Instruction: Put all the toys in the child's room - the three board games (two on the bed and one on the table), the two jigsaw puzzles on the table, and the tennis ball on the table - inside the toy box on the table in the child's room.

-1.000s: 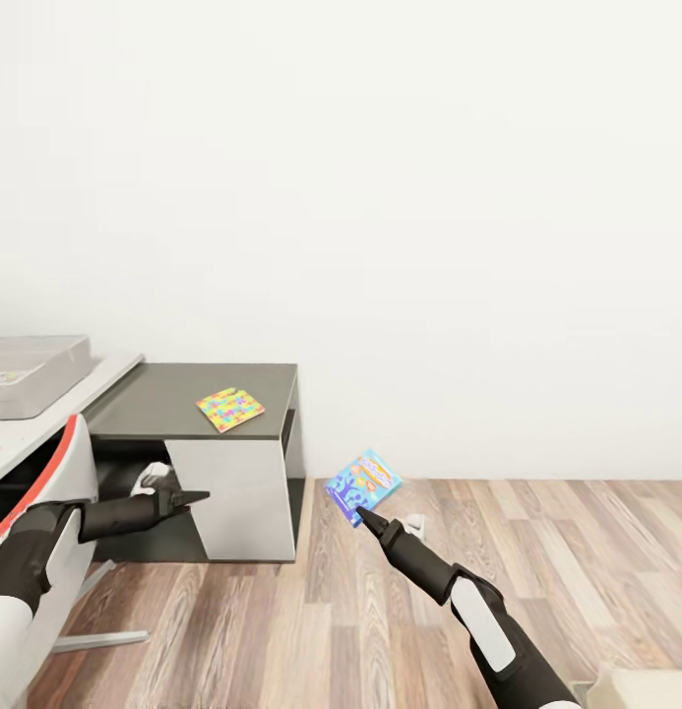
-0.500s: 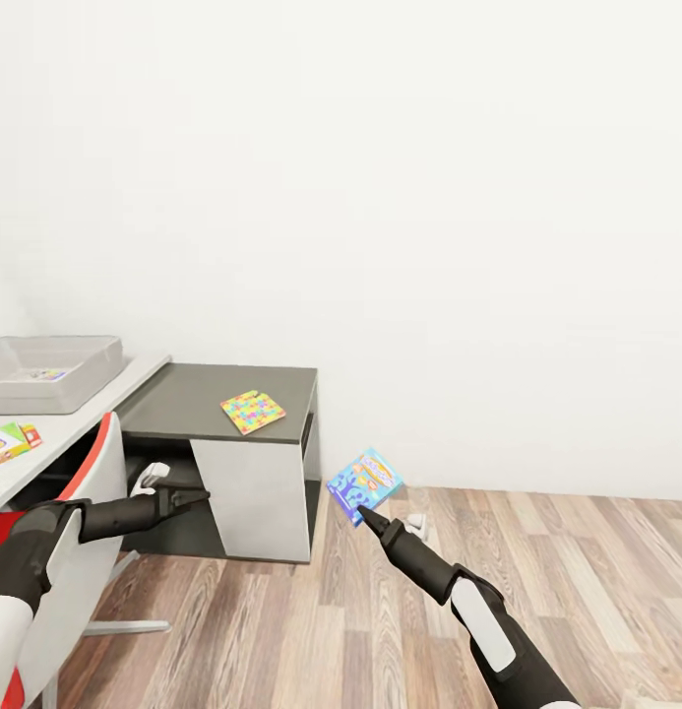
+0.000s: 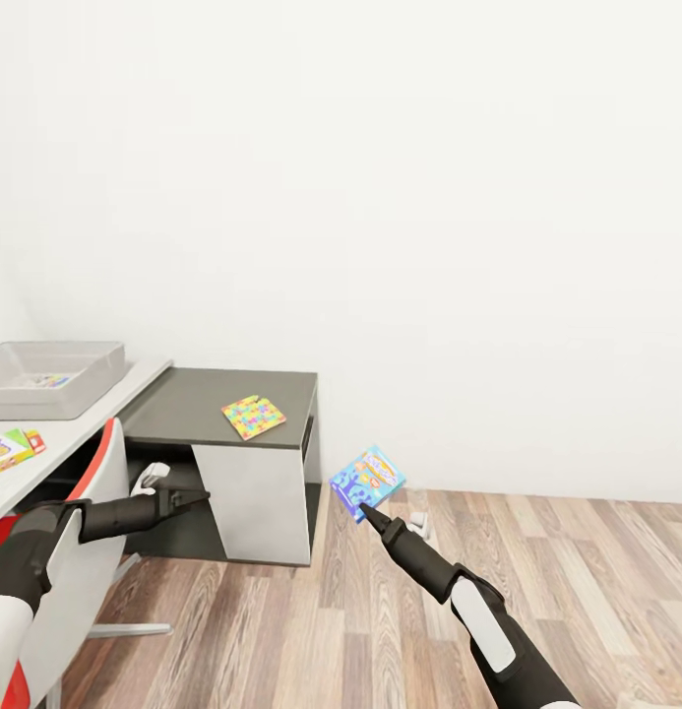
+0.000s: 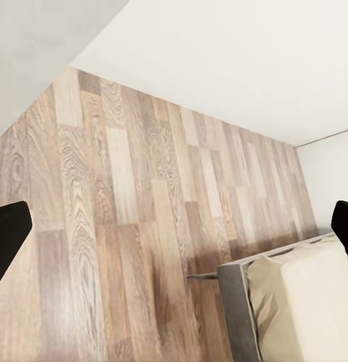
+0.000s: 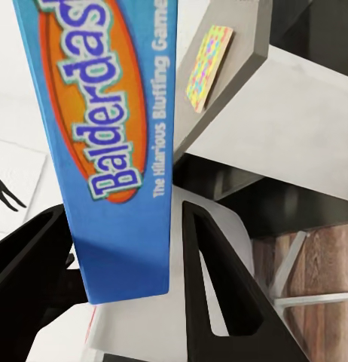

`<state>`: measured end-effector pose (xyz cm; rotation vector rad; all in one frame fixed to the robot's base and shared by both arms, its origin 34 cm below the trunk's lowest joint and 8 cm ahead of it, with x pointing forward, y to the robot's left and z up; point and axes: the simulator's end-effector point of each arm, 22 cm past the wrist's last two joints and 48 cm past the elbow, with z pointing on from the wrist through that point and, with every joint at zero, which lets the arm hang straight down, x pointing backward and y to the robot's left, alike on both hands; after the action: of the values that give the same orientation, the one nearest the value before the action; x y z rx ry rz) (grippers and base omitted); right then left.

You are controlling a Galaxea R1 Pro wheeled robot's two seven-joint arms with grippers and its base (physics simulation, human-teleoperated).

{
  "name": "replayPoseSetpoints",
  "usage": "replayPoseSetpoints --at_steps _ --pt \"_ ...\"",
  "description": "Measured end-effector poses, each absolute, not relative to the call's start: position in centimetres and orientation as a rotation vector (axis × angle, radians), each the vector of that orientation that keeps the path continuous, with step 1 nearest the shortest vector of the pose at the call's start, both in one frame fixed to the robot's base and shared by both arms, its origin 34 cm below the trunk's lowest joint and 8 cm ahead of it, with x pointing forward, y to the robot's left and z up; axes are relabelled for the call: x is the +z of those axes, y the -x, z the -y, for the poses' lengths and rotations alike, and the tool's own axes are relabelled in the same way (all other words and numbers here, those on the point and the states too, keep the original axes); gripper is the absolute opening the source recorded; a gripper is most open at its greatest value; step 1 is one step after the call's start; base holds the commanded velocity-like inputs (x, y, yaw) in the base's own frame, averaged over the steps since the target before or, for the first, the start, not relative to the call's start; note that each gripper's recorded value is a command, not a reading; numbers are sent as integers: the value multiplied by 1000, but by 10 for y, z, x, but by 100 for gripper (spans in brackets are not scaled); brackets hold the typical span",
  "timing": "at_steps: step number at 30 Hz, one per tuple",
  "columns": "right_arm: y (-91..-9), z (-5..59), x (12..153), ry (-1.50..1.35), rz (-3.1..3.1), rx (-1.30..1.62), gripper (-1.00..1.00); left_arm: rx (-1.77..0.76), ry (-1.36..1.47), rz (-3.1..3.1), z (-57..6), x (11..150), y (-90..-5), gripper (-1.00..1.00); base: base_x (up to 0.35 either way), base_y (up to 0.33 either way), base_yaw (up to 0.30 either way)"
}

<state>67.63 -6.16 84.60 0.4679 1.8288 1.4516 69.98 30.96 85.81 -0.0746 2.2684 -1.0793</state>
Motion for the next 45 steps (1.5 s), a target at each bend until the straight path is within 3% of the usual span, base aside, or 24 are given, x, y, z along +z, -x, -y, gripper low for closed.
replayPoseSetpoints --at_steps 19,45 --pt "-675 62 873 -468 -1830 1451 -100 -1077 74 -2270 -310 885 -698 100 0 0 8" --pt "-669 47 883 -411 -1839 1461 -100 -1081 62 -2247 -310 898 -698 100 0 0 251"
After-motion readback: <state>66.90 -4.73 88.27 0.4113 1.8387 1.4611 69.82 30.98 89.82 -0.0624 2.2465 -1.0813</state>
